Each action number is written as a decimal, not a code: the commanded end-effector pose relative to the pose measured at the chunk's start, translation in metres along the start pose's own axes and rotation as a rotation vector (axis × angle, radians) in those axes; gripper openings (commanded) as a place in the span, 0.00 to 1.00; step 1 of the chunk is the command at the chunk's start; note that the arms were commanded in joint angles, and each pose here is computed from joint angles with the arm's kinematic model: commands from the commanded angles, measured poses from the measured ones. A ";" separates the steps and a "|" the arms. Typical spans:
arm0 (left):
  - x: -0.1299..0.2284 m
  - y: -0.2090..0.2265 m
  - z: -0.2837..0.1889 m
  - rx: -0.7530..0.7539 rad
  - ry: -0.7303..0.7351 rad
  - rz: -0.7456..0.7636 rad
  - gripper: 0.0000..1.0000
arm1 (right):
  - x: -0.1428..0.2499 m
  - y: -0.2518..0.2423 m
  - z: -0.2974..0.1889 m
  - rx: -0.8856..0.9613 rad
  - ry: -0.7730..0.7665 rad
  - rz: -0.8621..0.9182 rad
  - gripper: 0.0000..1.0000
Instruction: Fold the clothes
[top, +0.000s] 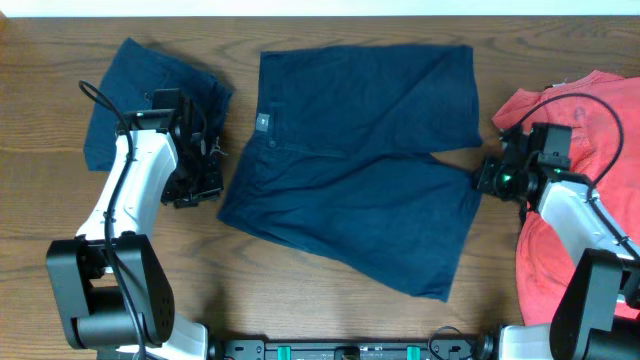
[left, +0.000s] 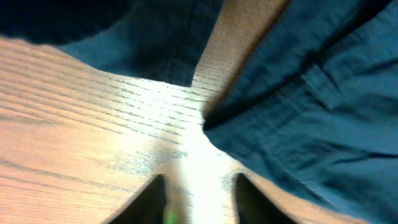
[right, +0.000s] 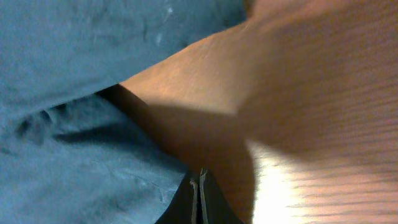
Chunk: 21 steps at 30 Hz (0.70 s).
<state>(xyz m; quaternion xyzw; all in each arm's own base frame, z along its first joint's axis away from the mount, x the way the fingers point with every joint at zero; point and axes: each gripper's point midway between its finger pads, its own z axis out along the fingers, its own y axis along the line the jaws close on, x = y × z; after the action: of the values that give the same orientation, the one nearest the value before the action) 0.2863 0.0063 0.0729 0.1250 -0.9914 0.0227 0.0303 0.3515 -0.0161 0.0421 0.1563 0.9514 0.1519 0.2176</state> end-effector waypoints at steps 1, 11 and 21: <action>0.004 -0.002 0.000 0.020 0.017 -0.006 0.47 | -0.028 -0.015 -0.013 0.073 -0.066 0.047 0.32; 0.011 -0.012 0.004 0.075 0.046 -0.001 0.47 | -0.031 0.028 -0.065 -0.090 0.027 0.060 0.68; 0.028 -0.022 0.063 0.174 0.045 -0.018 0.50 | 0.031 0.046 -0.106 -0.079 0.196 0.090 0.71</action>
<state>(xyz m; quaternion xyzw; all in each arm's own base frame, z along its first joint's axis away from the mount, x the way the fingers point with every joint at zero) 0.2673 -0.0174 0.0212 0.1269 -0.9873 0.0882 0.0367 0.2918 0.0022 0.1289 0.1898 0.9523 0.2026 0.1265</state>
